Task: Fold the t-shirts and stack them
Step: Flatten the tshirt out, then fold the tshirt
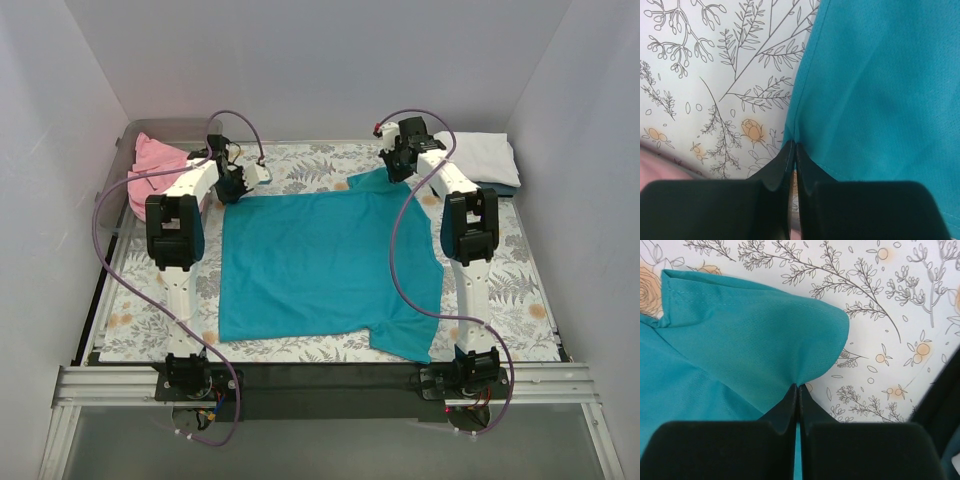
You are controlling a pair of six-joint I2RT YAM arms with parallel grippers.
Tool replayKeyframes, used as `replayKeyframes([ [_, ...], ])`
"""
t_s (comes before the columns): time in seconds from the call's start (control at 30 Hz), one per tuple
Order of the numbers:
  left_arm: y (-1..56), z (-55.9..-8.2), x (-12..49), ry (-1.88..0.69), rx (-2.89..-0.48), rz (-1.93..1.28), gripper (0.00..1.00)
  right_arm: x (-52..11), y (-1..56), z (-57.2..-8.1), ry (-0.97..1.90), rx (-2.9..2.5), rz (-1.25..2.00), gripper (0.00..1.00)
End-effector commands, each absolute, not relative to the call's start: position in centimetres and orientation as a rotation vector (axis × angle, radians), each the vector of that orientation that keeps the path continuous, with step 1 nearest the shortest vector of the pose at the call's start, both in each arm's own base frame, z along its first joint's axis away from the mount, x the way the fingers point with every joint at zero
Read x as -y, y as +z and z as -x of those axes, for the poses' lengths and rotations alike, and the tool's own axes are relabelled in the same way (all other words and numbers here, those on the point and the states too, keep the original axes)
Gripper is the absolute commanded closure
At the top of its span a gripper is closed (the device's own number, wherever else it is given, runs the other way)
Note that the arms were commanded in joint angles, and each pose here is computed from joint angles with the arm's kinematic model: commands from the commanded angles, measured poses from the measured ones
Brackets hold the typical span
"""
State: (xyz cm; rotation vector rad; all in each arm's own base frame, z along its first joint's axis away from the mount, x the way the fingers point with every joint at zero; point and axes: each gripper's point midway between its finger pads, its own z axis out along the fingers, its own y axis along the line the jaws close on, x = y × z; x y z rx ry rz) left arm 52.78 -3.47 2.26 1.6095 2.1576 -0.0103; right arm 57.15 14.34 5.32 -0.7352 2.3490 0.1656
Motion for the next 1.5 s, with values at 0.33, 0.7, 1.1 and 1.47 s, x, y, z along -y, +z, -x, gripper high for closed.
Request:
replayKeyframes([
  [0.33, 9.0, -52.6, 3.7, 0.099, -2.010, -1.486, 1.00, -14.4, 12.9, -57.2, 0.183, -2.202, 0.725, 0.99],
  [0.7, 10.9, -51.4, 3.5, 0.144, -1.971, -1.479, 1.00, -14.5, 14.0, -56.1, 0.193, -2.192, 0.738, 0.99],
  [1.1, 12.1, -48.0, 3.3, 0.171, -1.949, -1.473, 1.00, -13.9, 15.6, -53.8, 0.202, -2.182, 0.750, 0.99],
  [1.47, 12.5, -44.4, 3.4, 0.129, -1.957, -1.510, 1.00, -13.7, 15.4, -51.0, 0.229, -2.207, 0.769, 0.99],
])
